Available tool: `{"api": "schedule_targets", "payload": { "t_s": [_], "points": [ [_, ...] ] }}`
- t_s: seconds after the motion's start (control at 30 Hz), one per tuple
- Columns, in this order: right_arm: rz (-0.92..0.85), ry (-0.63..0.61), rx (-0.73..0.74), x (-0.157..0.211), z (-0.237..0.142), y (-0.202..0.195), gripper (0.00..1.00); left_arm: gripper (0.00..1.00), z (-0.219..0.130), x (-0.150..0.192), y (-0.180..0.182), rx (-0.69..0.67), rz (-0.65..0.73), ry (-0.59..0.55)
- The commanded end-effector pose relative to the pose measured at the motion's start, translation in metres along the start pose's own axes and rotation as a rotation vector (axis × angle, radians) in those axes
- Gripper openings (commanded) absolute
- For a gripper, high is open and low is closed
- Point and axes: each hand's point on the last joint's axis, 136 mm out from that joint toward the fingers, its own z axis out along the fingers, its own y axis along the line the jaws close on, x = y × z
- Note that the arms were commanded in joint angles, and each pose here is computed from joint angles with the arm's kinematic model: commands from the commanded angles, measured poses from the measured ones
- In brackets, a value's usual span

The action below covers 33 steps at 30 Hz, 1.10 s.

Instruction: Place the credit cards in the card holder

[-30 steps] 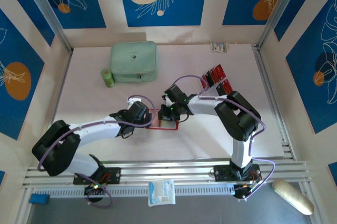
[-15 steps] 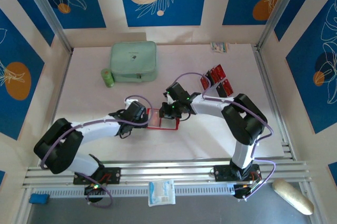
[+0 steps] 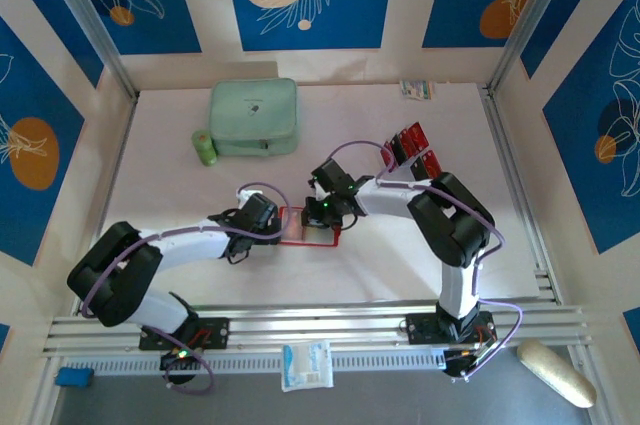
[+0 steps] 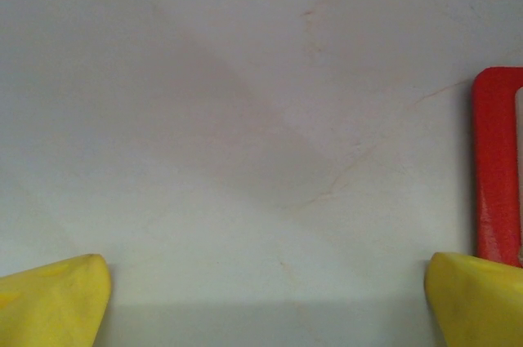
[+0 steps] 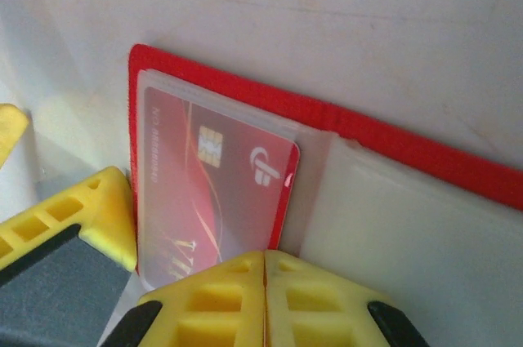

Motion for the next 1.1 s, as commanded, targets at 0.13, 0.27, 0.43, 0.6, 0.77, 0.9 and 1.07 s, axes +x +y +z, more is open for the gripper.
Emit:
{"api": "schedule_targets", "payload": {
  "t_s": [0.13,0.27,0.43,0.6,0.77,0.9,1.07],
  "points": [
    [-0.02,0.035,-0.005,0.005,0.008,0.006,0.09,0.99,0.006,0.012,0.008,-0.016,-0.015,0.032],
    [-0.022,0.035,-0.006,0.005,0.004,0.007,0.09,0.99,0.004,0.01,0.007,-0.01,-0.019,0.029],
    [-0.029,-0.003,-0.034,-0.001,-0.016,0.016,0.09,0.99,-0.005,0.001,0.006,0.0,-0.025,0.006],
    [-0.047,-0.063,-0.049,-0.006,-0.046,0.021,0.09,0.99,-0.024,-0.016,0.003,0.029,-0.04,-0.035],
    [-0.078,-0.126,-0.015,-0.01,-0.071,0.013,0.09,1.0,-0.046,-0.038,-0.008,0.097,-0.044,-0.083],
    [-0.07,-0.134,0.009,-0.011,-0.078,0.001,0.08,1.0,-0.06,-0.053,-0.028,0.192,-0.037,-0.092],
    [-0.049,-0.128,0.013,-0.01,-0.073,-0.007,0.08,1.0,-0.069,-0.066,-0.058,0.304,-0.048,-0.083]
  ]
}}
